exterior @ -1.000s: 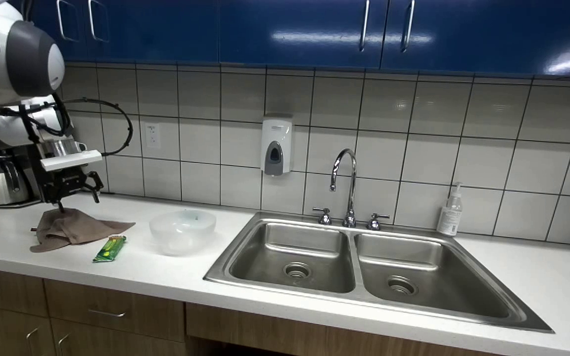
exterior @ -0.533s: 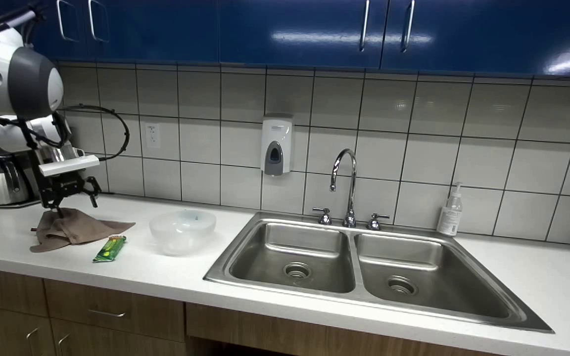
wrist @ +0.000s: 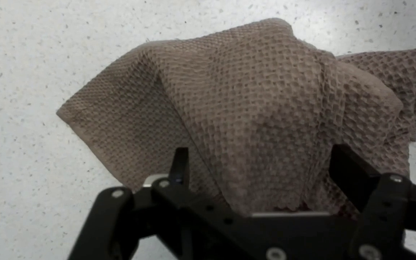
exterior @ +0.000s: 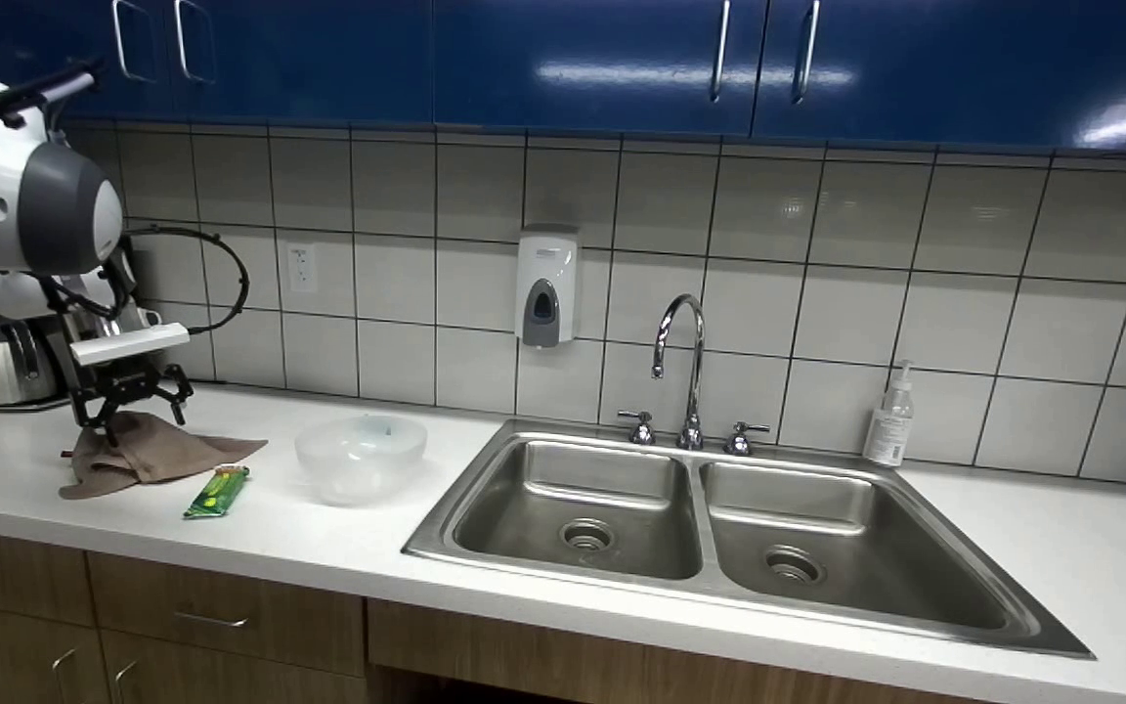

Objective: Put the towel into the bowl

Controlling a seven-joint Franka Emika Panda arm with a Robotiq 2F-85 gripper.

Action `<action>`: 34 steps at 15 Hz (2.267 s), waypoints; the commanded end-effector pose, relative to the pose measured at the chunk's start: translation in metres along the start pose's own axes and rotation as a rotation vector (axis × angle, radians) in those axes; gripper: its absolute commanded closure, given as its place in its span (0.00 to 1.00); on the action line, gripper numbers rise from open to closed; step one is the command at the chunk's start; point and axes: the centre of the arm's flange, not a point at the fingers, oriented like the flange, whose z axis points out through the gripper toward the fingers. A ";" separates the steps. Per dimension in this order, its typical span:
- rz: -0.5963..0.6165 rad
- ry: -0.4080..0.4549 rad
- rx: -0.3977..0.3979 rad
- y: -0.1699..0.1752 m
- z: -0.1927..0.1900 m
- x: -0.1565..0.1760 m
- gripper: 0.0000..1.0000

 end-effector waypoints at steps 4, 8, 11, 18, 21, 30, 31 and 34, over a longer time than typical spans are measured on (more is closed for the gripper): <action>0.001 -0.019 0.020 0.014 0.007 0.026 0.00; 0.019 -0.019 0.036 0.016 0.007 0.027 0.25; 0.026 -0.013 0.035 0.016 0.004 0.027 0.47; 0.036 0.006 0.041 0.014 -0.003 0.028 0.99; 0.036 0.010 0.041 0.014 -0.004 0.027 1.00; 0.026 0.058 0.000 0.004 -0.039 0.009 0.99; 0.026 0.067 -0.011 0.003 -0.047 0.006 0.99; 0.032 0.098 -0.038 0.005 -0.074 -0.003 0.99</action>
